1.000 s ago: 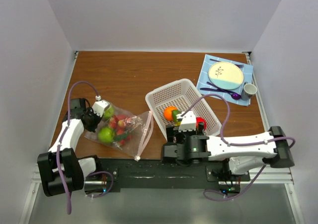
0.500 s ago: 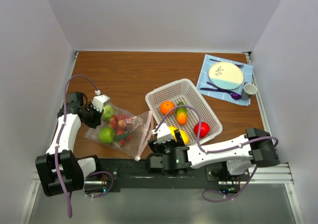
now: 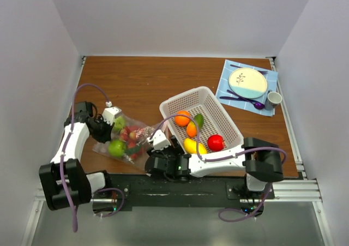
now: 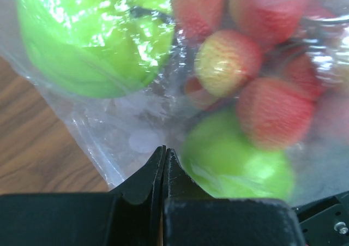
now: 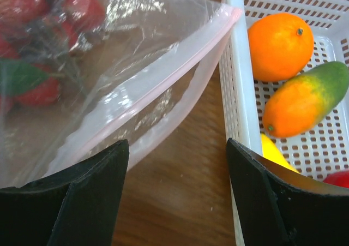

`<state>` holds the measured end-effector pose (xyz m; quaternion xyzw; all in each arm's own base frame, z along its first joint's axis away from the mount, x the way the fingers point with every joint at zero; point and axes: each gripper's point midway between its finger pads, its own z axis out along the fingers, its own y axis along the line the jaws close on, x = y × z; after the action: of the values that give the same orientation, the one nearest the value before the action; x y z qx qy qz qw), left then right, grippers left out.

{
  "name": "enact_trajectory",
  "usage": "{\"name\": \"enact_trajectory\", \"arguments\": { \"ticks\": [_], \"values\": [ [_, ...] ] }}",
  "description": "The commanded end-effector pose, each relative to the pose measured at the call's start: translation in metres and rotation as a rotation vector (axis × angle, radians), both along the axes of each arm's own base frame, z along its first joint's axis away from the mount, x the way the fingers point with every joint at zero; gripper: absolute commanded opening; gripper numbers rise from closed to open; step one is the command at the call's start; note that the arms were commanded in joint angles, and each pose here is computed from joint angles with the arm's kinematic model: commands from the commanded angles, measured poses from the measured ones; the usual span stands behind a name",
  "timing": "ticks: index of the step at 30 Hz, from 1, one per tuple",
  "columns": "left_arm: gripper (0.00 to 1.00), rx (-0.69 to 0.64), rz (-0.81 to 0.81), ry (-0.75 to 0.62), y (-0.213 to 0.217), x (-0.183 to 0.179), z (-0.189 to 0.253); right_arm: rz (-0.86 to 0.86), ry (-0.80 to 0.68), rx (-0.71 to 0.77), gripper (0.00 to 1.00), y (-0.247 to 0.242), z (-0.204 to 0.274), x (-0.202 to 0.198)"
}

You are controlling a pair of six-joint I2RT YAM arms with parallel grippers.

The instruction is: Open the zip-top bag and remove the fake food

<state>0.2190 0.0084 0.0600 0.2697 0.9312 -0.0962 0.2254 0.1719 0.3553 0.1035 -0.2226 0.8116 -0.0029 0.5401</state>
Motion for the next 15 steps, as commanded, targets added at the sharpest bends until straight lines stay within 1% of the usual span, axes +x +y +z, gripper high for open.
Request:
{"name": "enact_trajectory", "arguments": {
  "ticks": [1, 5, 9, 12, 15],
  "values": [
    [0.00, 0.043, -0.003, -0.010, 0.012, 0.014, -0.004, 0.040, -0.019, 0.035, 0.75, 0.027, 0.008, 0.018],
    [0.00, 0.076, 0.005, -0.019, 0.019, 0.021, -0.011, 0.067, -0.029, -0.005, 0.75, 0.034, 0.004, 0.026],
    [0.00, 0.103, 0.019, -0.004, 0.026, 0.026, -0.022, 0.093, -0.018, 0.002, 0.75, 0.045, 0.001, 0.025],
    [0.00, 0.125, 0.033, 0.002, 0.031, 0.032, -0.029, 0.139, 0.018, 0.048, 0.75, 0.062, -0.003, 0.020],
    [0.00, 0.151, 0.041, 0.008, 0.036, 0.039, -0.036, 0.184, 0.045, 0.084, 0.80, 0.078, -0.006, 0.014]
  ]
}}
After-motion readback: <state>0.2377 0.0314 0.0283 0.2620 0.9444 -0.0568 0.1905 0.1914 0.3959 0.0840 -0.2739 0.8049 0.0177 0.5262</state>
